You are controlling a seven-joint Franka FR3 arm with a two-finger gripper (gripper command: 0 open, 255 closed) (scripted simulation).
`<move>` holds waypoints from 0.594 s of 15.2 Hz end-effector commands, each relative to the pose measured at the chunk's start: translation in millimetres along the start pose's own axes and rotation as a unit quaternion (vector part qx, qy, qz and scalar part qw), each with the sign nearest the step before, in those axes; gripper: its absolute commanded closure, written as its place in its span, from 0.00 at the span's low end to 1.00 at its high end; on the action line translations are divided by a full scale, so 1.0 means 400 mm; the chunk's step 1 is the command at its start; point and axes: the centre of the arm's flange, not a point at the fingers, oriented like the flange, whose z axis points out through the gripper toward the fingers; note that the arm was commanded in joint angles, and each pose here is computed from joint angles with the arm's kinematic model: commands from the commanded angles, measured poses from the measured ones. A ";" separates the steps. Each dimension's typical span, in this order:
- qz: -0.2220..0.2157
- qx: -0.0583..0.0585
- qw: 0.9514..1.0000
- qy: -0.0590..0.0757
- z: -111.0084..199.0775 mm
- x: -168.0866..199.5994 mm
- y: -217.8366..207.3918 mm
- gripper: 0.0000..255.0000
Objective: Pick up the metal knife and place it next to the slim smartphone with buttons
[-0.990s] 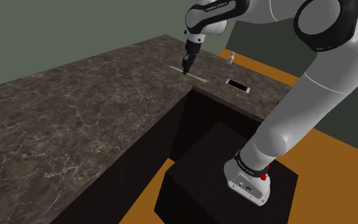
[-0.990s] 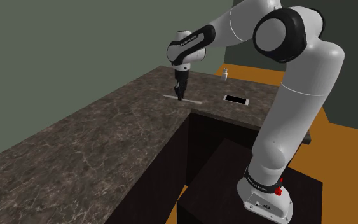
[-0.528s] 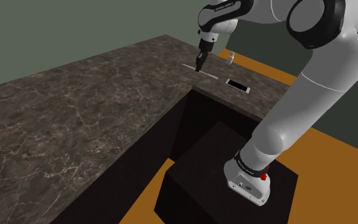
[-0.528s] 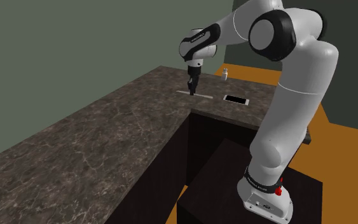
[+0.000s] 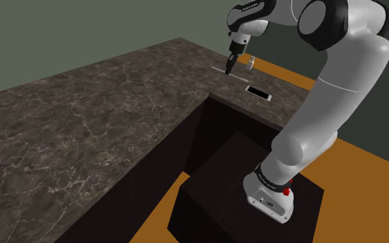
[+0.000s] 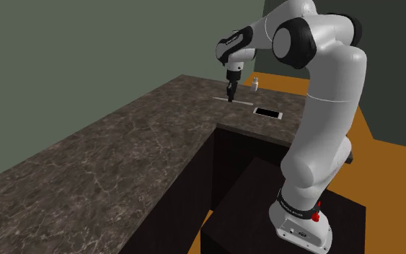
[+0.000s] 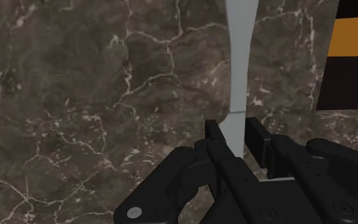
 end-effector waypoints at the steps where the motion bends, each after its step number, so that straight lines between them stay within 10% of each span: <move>1: -0.001 0.000 1.000 0.000 -0.001 -0.029 0.061 1.00; 9: -0.001 0.000 1.000 0.000 -0.019 -0.142 0.299 1.00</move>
